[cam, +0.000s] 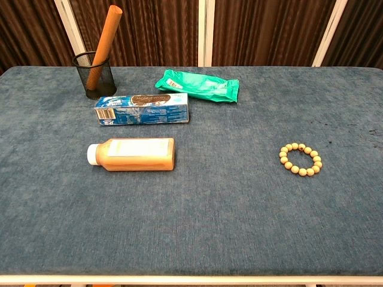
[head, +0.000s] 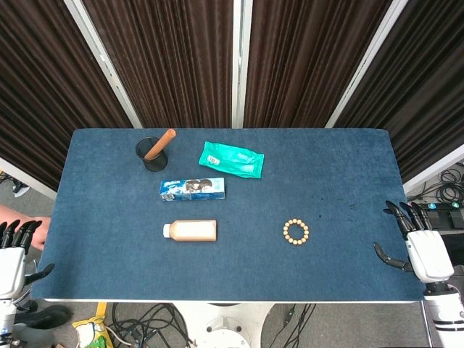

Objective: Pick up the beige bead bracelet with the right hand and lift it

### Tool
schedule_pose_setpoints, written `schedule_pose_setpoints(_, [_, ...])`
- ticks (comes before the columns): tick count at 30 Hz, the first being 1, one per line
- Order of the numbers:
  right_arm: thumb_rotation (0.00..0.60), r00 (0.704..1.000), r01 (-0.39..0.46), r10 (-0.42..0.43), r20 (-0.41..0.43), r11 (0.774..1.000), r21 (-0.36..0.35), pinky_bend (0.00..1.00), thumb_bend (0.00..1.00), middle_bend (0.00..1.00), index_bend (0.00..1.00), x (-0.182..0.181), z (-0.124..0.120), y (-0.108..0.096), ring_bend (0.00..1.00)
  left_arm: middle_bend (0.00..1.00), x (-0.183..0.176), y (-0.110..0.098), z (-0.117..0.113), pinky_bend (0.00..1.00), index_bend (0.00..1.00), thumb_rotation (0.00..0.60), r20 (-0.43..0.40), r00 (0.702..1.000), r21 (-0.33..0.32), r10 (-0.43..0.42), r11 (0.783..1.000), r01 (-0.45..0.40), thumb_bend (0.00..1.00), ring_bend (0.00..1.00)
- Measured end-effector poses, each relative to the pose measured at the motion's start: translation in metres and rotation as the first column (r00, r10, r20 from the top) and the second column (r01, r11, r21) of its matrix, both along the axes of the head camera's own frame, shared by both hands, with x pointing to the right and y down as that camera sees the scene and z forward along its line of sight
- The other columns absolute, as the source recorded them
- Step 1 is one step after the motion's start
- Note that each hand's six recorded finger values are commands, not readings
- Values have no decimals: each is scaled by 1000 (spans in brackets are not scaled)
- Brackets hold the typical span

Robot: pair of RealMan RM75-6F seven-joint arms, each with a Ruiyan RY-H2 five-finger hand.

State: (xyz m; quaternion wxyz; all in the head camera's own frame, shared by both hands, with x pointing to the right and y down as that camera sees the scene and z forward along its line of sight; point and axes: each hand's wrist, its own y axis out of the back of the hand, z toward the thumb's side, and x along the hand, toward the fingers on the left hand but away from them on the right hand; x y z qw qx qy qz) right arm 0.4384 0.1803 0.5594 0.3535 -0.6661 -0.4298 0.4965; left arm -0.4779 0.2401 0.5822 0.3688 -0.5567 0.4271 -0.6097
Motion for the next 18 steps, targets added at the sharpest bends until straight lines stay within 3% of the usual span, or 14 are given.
schedule_pose_setpoints(4, [402,1000,16,-16,2,1000,-3,67,291,206,49,-4,2,0,64,158,-1,3,-2,0,164,600,-11,1000,4,-7,1000,7,0,57])
schedule_pose_setpoints(7, [460,999,43,-43,8,999,-13,72,298,215,48,-10,5,-1,64,158,-2,6,-2,0,164,600,-17,1000,1,-7,1000,7,0,57])
schedule_pose_setpoints(12, [505,992,129,-129,8,990,-52,79,297,275,88,-30,18,-9,64,158,1,6,-3,0,164,600,-30,1000,1,-1,1000,1,0,57])
schedule_pose_setpoints(15, [577,980,197,-199,-7,976,-97,91,258,317,163,-48,36,-16,64,158,1,6,-4,0,164,600,-33,999,0,-1,1000,1,0,58])
schedule_pose_setpoints(18, [597,959,273,-282,-34,950,-154,108,221,339,213,-69,61,-22,67,158,1,8,-4,0,164,600,-33,999,-6,-7,1000,7,0,57])
